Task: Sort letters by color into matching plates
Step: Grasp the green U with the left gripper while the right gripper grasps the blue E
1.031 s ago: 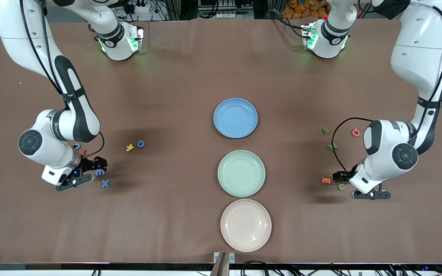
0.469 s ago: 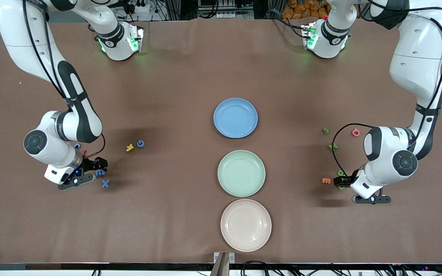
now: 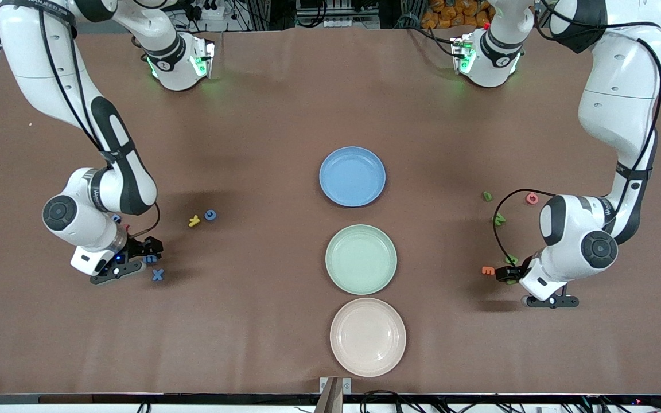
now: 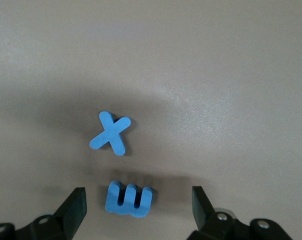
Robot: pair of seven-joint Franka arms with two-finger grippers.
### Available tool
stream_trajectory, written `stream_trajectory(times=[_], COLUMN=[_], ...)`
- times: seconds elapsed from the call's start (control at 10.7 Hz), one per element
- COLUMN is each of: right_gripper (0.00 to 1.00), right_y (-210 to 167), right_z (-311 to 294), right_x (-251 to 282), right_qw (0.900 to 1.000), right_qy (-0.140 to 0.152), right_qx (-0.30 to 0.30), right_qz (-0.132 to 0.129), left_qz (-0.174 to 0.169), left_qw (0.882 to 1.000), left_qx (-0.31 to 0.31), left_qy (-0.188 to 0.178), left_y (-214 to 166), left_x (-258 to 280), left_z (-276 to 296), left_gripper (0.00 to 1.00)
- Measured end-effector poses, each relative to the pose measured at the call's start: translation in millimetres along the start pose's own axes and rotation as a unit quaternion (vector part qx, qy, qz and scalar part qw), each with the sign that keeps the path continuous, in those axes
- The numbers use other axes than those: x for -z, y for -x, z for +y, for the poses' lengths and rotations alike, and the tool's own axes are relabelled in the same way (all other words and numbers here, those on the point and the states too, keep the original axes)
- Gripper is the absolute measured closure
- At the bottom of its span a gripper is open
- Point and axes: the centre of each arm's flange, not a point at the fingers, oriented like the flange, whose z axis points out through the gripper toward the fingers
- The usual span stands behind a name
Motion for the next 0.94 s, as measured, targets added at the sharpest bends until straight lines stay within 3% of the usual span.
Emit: stream_trajectory(times=[0.19, 0.28, 0.75, 0.94], right_gripper=[0.12, 0.13, 0.25, 0.27], right_y=[3, 5, 10, 10], right_z=[0, -1, -4, -6], right_x=[-5, -7, -13, -13], right_qw=[1.0, 1.0, 1.0, 1.0], right_qy=[0.002, 0.003, 0.006, 0.006], right_qx=[0.0, 0.0, 0.001, 0.002], right_qz=[0.002, 0.003, 0.008, 0.008], left_qz=[0.0, 0.001, 0.003, 0.008], left_qw=[1.0, 1.0, 1.0, 1.0], left_qx=[-0.002, -0.002, -0.003, -0.009], left_qy=[0.0, 0.0, -0.001, -0.006], left_y=[-1, -1, -3, -6], left_x=[-1, 0, 1, 5], left_z=[4, 3, 3, 3], left_gripper=[0.06, 0.17, 0.3, 0.59])
